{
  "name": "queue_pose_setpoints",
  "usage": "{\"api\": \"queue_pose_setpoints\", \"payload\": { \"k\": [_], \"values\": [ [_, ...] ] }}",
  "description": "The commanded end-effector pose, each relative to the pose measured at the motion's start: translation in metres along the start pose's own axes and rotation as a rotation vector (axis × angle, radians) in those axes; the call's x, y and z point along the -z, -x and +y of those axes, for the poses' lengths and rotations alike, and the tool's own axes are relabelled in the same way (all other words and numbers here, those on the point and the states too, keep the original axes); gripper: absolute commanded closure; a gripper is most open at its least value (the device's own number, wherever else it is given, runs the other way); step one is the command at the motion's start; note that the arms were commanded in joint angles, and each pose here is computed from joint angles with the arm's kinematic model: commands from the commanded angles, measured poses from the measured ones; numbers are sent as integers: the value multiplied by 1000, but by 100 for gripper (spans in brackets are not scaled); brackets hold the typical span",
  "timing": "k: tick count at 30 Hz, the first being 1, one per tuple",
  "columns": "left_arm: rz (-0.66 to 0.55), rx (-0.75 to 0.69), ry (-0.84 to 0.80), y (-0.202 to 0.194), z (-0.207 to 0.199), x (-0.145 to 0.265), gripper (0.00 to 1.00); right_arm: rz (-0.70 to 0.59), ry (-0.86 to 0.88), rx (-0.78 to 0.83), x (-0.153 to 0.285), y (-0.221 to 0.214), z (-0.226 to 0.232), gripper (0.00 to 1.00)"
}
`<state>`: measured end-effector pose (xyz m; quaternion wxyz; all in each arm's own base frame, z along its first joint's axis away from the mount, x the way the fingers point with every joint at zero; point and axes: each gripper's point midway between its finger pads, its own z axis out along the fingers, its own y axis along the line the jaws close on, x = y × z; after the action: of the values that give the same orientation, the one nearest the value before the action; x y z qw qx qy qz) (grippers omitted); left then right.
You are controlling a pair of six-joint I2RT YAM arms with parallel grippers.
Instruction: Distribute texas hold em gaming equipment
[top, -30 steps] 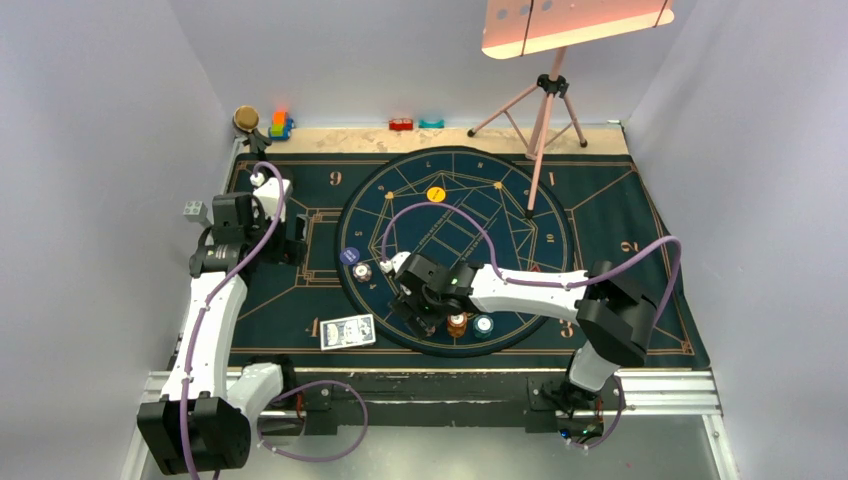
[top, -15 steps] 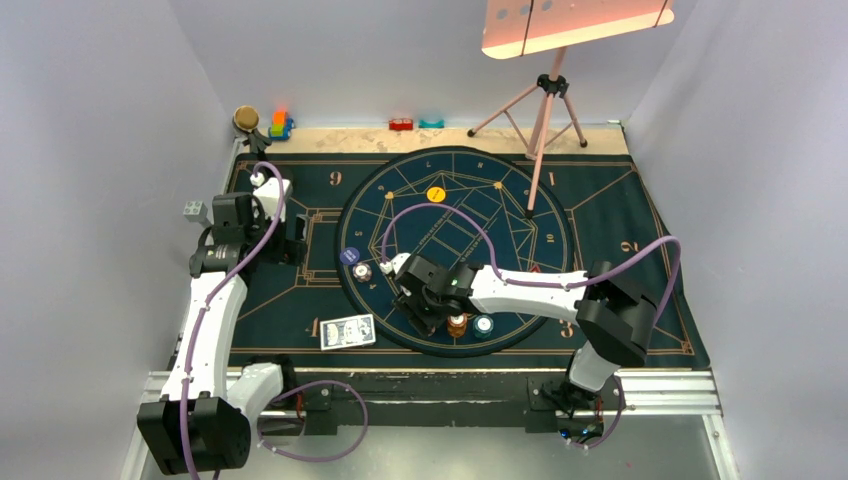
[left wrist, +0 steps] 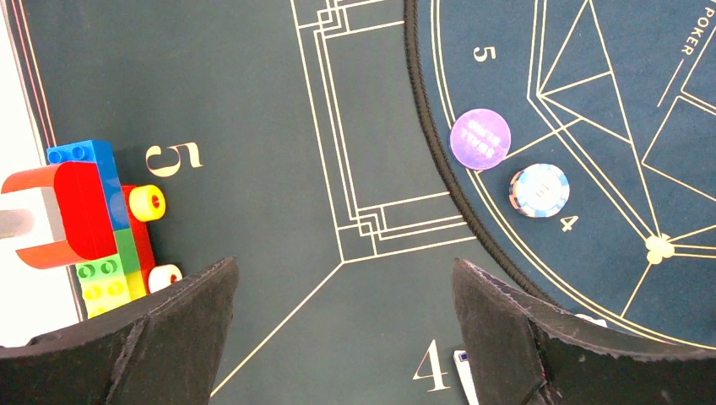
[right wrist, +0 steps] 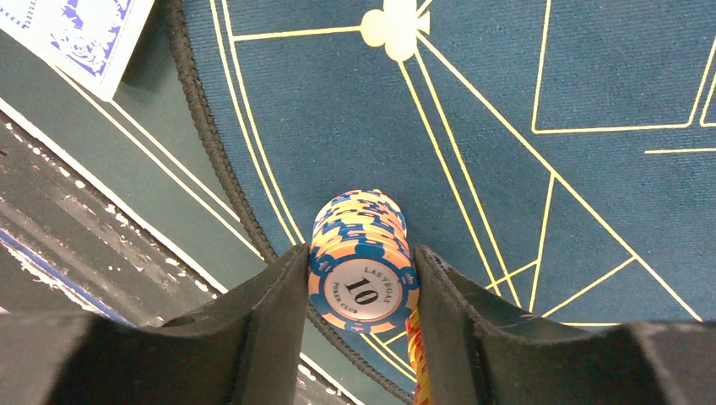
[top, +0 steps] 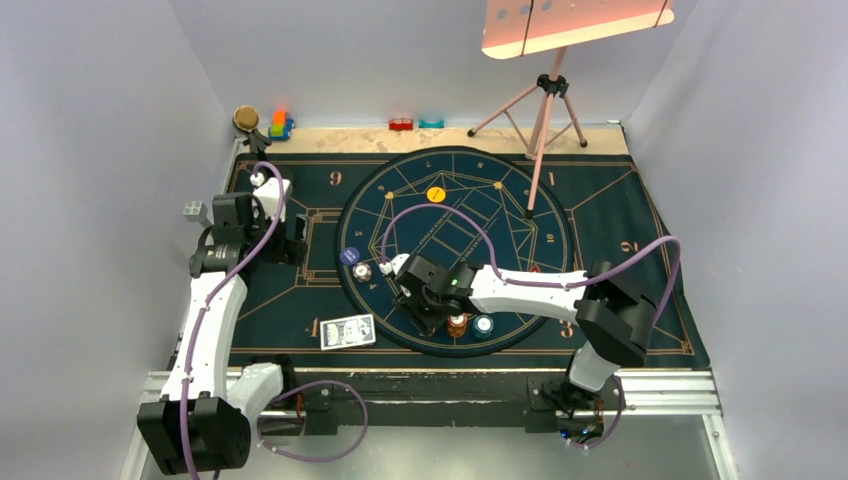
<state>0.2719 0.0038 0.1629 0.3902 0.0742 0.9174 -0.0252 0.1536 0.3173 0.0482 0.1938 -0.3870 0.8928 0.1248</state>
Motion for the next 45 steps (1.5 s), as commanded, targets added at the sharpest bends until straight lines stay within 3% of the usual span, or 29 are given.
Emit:
{"api": "queue_pose_setpoints", "payload": {
  "k": [1,6,11,17,25,32,39,45],
  "values": [
    [-31,2,17,6,3,4,0,-30,21,12,5,9,5,53],
    [-31,1,14,6,3,4,0,-51,10,5,14,16,3,75],
    [-31,1,13,6,3,4,0,-131,-30,-51,42,54,-19,79],
    [-32,0,7,6,2,4,0,-277,-153,-208,77,116,-91,87],
    [-34,-2,8,6,1,5,0,-345,-310,-411,69,180,-206,87],
    [-34,-4,10,6,2,4,0,-262,-419,-524,14,179,-283,89],
    [-33,-7,4,6,1,3,0,-217,-435,-556,-18,165,-309,88],
    [-31,-6,4,5,1,3,0,-183,-411,-554,-35,160,-310,73]
  ]
}}
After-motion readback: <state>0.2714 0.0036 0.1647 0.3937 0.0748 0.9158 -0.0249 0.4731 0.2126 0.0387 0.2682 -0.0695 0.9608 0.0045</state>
